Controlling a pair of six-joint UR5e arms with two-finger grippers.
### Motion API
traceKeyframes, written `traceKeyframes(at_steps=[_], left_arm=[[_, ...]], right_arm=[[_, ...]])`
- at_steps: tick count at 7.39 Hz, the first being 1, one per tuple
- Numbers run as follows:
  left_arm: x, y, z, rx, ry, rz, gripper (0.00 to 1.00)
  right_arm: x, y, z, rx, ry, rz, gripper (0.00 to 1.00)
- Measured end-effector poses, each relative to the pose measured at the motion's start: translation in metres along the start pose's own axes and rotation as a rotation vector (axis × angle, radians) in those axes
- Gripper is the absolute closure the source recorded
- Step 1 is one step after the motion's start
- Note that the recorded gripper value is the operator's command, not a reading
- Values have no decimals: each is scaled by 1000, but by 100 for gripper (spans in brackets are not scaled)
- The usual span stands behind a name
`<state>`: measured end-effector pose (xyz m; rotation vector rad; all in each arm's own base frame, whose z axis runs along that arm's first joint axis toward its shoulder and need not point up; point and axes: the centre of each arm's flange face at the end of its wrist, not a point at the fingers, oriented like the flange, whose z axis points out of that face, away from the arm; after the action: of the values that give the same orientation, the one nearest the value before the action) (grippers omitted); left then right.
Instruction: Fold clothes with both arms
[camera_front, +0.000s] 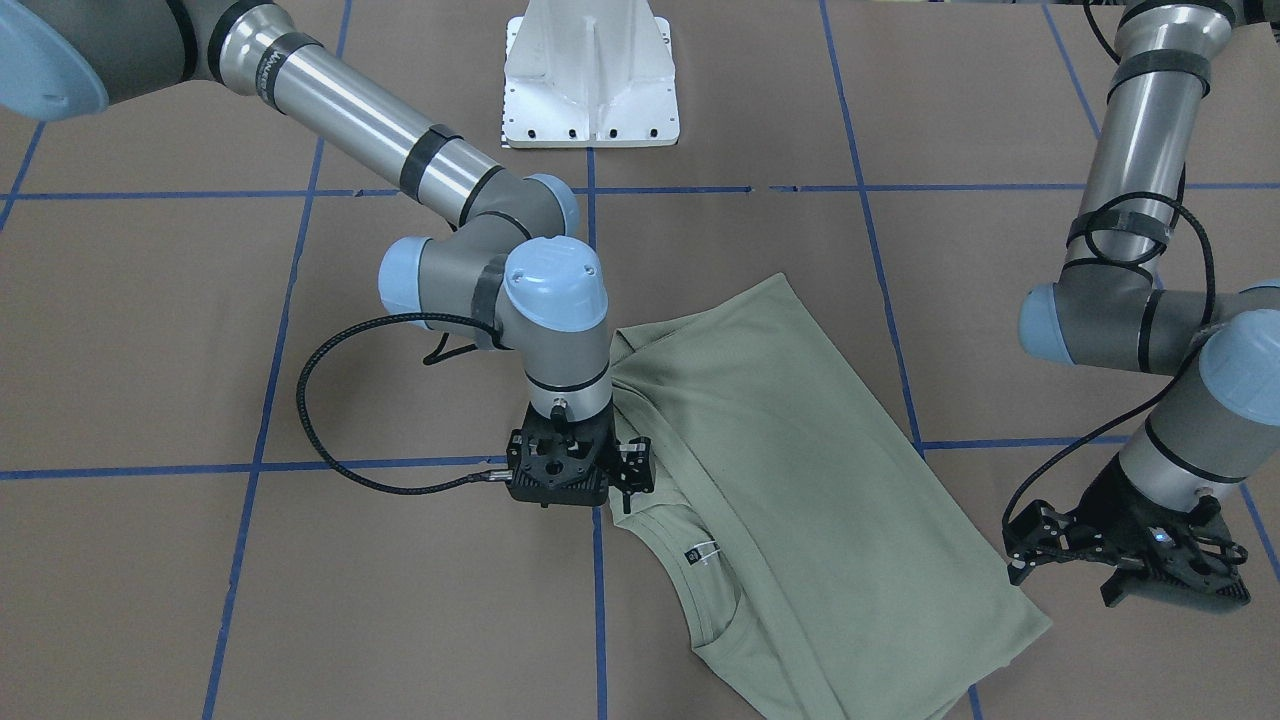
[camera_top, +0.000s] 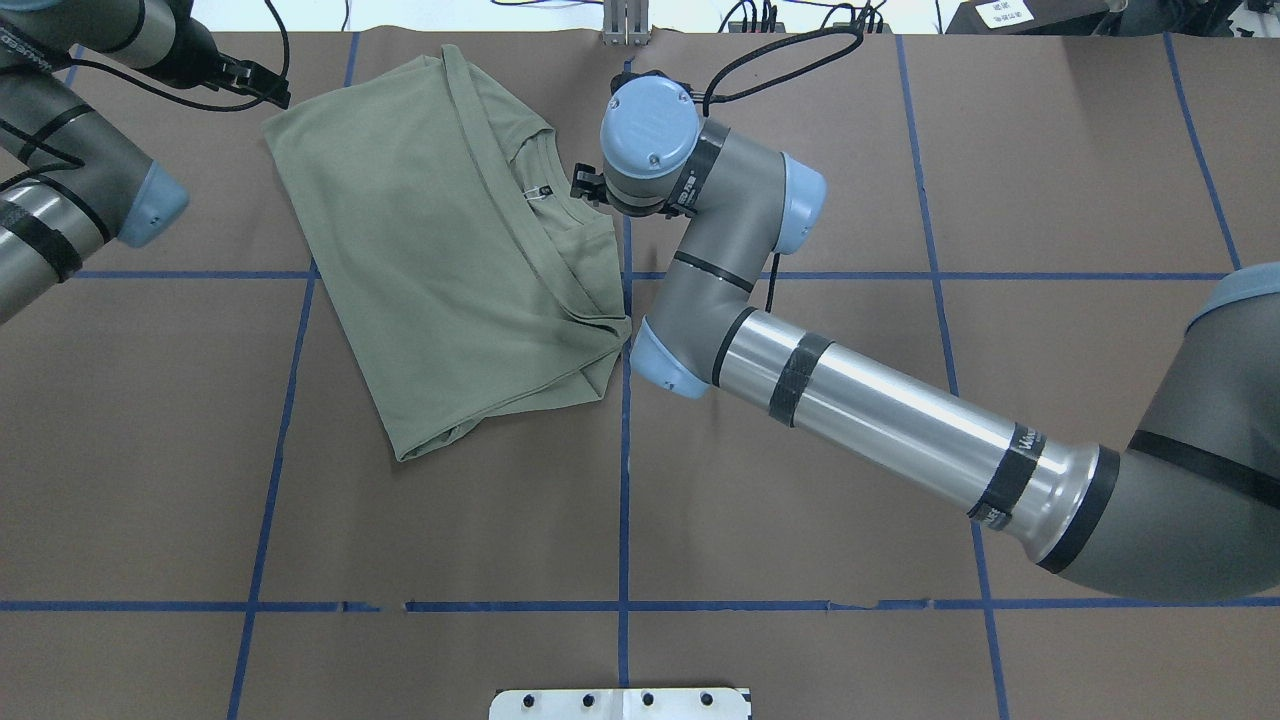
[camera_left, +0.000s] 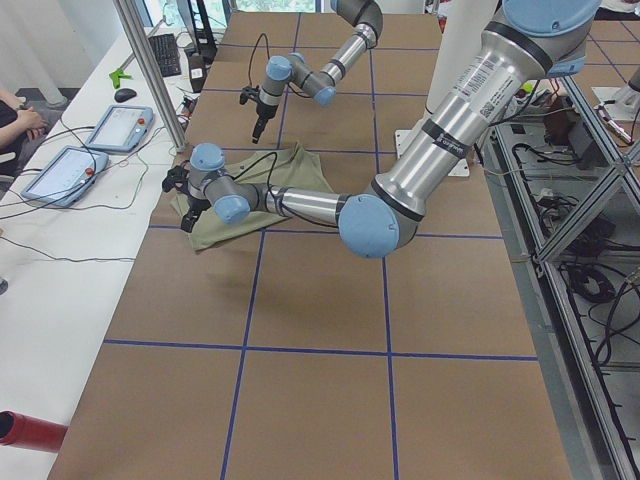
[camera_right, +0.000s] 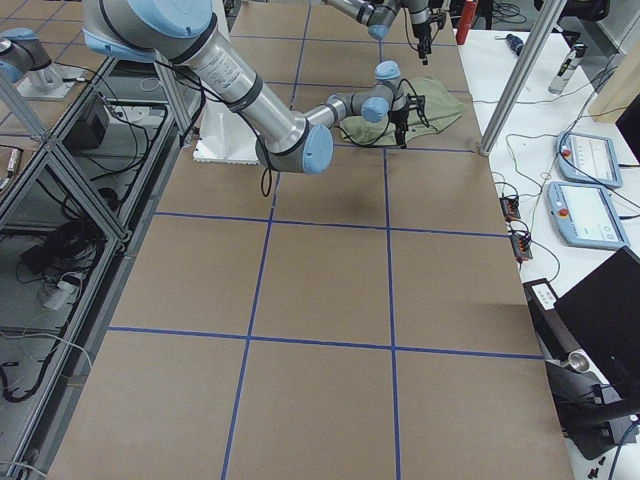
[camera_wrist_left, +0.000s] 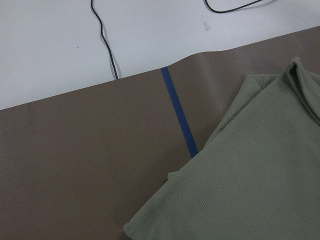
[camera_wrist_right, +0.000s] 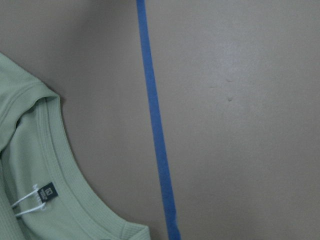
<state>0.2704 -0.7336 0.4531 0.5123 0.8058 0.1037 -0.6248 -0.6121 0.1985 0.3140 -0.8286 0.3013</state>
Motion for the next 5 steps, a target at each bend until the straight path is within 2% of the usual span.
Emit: traceKeyframes(at_steps=[2,5], left_arm=[[-1,1,0,0,0,0,0],[0,1,-1,1,1,0,0]], right_arm=[[-15,22,8,20,-2,-23,15],[-24,35,22,42,-19,-37,30]])
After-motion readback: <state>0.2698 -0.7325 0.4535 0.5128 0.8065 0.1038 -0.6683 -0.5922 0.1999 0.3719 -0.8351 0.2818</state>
